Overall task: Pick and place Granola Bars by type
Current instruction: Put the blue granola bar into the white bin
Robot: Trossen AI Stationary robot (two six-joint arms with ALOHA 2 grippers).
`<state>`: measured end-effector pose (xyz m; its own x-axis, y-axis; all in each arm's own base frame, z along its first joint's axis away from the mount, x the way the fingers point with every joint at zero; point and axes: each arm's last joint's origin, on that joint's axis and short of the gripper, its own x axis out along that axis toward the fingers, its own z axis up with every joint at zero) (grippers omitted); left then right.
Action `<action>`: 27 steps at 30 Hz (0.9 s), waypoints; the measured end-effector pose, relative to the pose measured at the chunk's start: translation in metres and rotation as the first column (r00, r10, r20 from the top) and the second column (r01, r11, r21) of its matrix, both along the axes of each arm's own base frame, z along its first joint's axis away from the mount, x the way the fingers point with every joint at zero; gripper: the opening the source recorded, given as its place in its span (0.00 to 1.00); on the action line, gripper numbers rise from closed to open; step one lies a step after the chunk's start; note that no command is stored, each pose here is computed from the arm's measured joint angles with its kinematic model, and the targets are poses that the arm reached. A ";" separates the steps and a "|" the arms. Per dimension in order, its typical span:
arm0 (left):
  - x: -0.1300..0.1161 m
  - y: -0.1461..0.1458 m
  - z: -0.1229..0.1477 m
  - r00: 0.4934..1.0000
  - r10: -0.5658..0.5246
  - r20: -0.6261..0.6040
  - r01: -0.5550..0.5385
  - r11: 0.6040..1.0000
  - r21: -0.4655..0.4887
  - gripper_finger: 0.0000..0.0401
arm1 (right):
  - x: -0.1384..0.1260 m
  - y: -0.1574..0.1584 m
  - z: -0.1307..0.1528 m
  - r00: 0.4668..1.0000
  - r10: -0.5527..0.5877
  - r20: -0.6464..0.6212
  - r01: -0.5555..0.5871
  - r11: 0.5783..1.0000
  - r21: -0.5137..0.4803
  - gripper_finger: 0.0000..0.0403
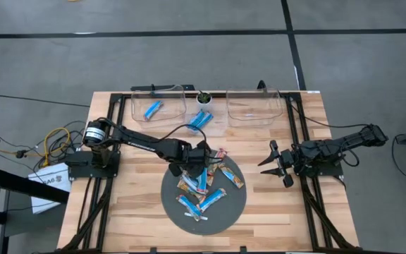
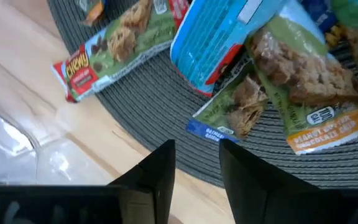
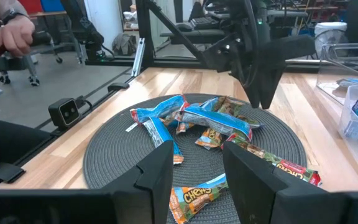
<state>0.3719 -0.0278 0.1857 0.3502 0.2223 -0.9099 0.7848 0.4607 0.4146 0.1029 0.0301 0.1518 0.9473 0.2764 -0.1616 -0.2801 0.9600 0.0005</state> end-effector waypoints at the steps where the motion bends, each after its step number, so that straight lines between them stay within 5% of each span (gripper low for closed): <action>1: 0.001 0.000 0.000 1.000 -0.001 0.006 0.001 1.000 -0.001 0.31 | 0.000 0.000 0.000 1.000 0.000 0.000 0.000 1.000 0.000 0.33; 15: -0.007 -0.001 -0.030 0.994 -0.091 0.055 0.090 0.996 0.026 0.53 | 0.000 0.000 0.000 1.000 0.000 0.000 0.000 1.000 0.000 0.33; 27: -0.010 0.001 -0.034 0.994 -0.107 0.030 0.109 0.993 -0.049 0.55 | 0.000 0.000 0.000 1.000 0.000 0.000 0.000 1.000 0.000 0.33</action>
<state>0.3622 -0.0267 0.1519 0.3941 0.1361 -0.9089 0.8199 0.3947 0.4146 0.1029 0.0301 0.1518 0.9474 0.2763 -0.1616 -0.2800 0.9600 0.0005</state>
